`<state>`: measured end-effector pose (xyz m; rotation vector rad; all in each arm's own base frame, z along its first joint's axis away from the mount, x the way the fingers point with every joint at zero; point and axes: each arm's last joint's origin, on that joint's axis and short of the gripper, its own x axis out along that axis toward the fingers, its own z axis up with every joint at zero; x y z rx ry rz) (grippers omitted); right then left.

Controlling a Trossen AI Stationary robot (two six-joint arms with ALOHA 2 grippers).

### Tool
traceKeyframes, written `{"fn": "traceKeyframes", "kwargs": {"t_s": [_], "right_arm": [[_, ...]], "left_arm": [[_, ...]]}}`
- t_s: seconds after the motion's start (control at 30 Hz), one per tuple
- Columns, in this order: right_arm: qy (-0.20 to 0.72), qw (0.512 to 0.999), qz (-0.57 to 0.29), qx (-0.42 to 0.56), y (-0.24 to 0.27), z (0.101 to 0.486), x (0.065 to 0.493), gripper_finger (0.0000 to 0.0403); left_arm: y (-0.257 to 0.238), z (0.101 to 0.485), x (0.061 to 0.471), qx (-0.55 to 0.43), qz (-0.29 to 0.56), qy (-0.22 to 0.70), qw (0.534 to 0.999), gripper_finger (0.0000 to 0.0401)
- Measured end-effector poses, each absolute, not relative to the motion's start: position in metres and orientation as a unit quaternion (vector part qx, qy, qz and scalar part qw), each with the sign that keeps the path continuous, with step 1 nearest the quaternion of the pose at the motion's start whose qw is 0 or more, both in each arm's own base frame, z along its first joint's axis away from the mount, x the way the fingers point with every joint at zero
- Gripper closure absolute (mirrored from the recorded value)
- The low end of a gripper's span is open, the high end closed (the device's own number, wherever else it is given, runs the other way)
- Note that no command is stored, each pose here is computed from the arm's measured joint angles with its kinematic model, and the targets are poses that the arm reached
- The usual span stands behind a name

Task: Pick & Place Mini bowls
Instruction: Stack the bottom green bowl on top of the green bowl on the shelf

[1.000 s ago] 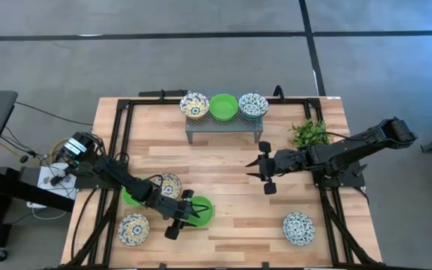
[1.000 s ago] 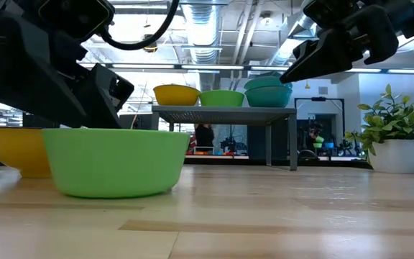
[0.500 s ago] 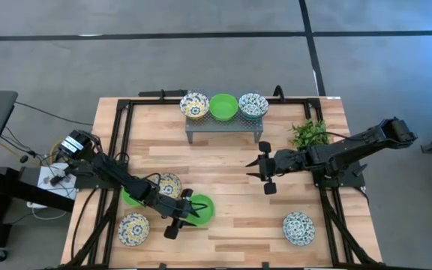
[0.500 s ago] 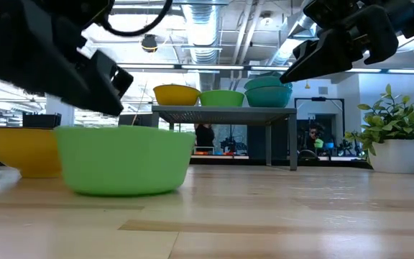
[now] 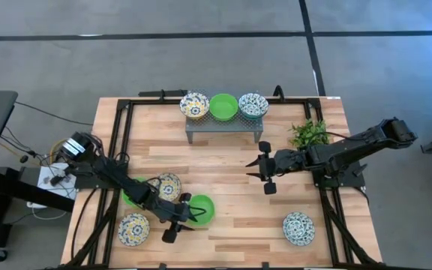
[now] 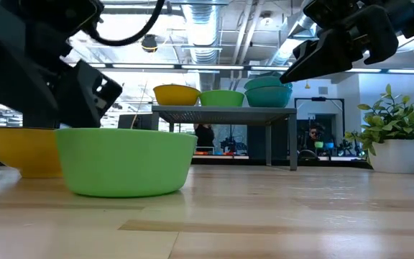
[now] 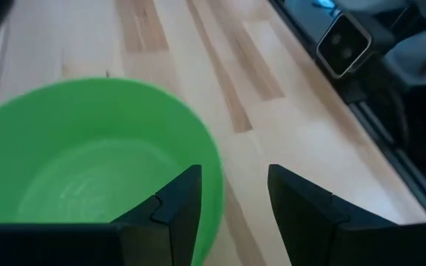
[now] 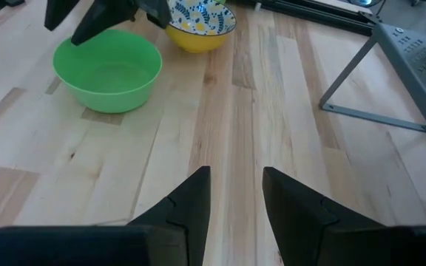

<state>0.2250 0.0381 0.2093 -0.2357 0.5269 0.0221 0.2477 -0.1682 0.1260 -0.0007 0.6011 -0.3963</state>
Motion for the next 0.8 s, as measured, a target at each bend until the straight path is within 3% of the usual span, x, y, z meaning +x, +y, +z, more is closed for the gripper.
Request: {"fn": "traceKeyframes", "kwargs": {"t_s": [0.2, 0.67, 0.8], "right_arm": [[0.26, 0.959, 0.011, -0.116, 0.0381, 0.2093, 0.225, 0.0282], [0.26, 0.959, 0.011, -0.116, 0.038, 0.2093, 0.225, 0.0282], [0.26, 0.959, 0.01, -0.116, 0.038, 0.2093, 0.225, 0.0282]], "left_arm": [[-0.1654, 0.1203, 0.2502, 0.01, -0.185, 0.3, 0.936, 0.0255], [-0.1596, 0.1197, 0.2541, 0.003, -0.17, 0.301, 0.938, 0.0381], [-0.1595, 0.1257, 0.2543, 0.001, -0.171, 0.288, 0.942, 0.0388]]}}
